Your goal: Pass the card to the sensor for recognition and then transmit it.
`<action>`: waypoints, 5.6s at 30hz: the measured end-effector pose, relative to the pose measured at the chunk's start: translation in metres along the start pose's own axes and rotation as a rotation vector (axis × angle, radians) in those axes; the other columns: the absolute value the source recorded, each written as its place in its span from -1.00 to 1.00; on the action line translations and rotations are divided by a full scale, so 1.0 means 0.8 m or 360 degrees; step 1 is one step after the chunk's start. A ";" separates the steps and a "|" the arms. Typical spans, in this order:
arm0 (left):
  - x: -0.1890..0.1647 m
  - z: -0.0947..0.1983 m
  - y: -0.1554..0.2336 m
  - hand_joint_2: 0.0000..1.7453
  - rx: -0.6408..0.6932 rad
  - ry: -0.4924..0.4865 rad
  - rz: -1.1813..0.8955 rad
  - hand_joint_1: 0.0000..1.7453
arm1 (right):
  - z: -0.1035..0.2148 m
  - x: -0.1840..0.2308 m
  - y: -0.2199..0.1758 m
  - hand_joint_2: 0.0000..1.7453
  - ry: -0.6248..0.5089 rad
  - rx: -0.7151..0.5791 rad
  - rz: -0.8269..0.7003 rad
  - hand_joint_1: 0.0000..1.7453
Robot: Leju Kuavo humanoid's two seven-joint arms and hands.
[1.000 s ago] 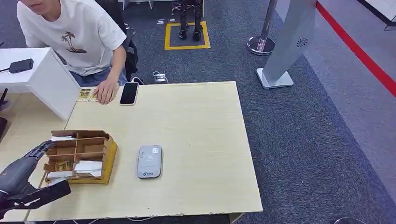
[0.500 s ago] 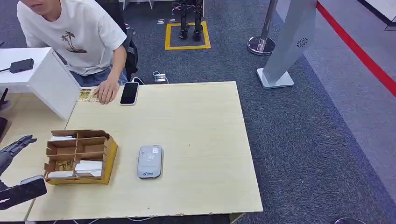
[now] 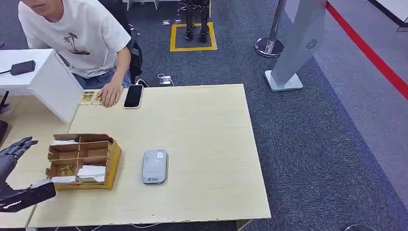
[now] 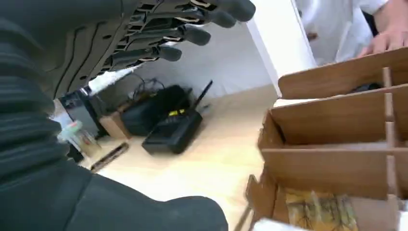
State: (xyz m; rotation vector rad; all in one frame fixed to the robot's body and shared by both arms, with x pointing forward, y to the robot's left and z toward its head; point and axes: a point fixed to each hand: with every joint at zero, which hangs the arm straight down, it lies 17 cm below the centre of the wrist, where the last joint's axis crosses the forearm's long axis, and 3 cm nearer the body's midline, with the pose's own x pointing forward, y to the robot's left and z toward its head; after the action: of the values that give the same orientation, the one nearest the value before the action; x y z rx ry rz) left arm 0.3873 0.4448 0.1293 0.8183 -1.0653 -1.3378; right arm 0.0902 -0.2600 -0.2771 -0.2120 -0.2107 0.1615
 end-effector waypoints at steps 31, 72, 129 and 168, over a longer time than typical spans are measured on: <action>0.085 -0.032 -0.099 1.00 0.0056 -0.0062 0.0286 -1.00 | 0.000 0.004 0.000 -1.00 -0.0011 -0.0004 -0.0070 -1.00; 0.037 -0.022 -0.044 -1.00 0.0090 0.0012 0.0186 -1.00 | 0.000 0.004 0.000 -1.00 -0.0016 -0.0005 -0.0081 -1.00; 0.045 -0.066 0.027 1.00 0.0165 -0.0057 0.0227 -1.00 | -0.005 0.043 -0.024 -1.00 -0.0124 -0.0078 0.0145 -1.00; 0.069 -0.086 0.032 1.00 0.0435 -0.0056 0.0285 -1.00 | -0.011 0.004 -0.056 -1.00 -0.0012 -0.0159 0.0024 -1.00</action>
State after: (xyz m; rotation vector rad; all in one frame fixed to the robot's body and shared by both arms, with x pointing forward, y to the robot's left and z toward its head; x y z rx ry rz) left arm 0.4568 0.3851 0.1372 0.8784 -1.3364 -1.0734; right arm 0.1017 -0.3042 -0.2748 -0.3126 -0.2250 0.1672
